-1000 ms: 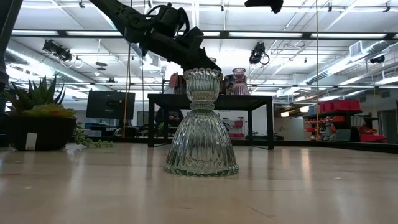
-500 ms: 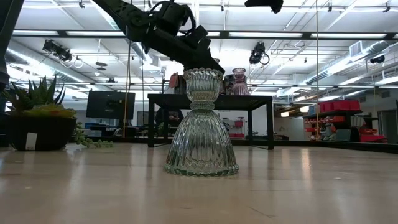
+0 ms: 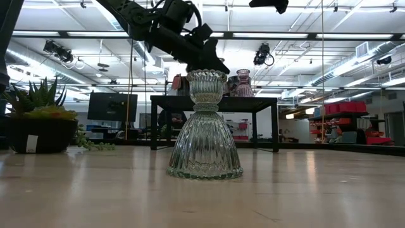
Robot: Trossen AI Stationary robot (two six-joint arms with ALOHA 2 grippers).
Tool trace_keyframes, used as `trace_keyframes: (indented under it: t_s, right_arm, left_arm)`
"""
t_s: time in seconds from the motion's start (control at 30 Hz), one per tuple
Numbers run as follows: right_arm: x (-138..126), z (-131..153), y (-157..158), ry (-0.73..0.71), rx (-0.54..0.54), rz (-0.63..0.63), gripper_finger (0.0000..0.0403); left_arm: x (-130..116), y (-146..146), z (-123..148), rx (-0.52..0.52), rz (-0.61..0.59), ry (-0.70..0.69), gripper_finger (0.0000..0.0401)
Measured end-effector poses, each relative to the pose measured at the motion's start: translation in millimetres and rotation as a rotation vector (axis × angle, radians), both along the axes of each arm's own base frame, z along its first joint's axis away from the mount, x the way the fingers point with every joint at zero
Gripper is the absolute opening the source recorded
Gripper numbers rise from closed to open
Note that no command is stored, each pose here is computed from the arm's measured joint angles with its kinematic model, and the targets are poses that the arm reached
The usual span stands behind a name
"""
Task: Pick & Place candle stick holders
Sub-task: Put the pink glass candle holder on the shelf
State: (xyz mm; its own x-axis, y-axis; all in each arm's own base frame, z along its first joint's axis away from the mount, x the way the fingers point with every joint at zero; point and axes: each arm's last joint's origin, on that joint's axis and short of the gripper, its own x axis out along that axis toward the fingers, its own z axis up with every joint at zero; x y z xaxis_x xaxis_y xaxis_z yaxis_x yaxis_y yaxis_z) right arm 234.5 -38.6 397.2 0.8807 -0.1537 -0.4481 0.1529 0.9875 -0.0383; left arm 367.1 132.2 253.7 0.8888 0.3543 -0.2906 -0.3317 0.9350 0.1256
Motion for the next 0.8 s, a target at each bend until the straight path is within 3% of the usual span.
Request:
trace_keyframes:
  t_s: [0.23, 0.8]
  right_arm:
    - [0.0, 0.0, 0.0, 0.0, 0.003, -0.001, 0.0107]
    - [0.0, 0.2, 0.1, -0.001, 0.003, 0.001, 0.0107]
  left_arm:
    - [0.1, -0.3, 0.2, 0.014, 0.045, 0.003, 0.0172]
    - [1.1, 0.1, 4.6, 0.027, 0.055, -0.041, 0.0157]
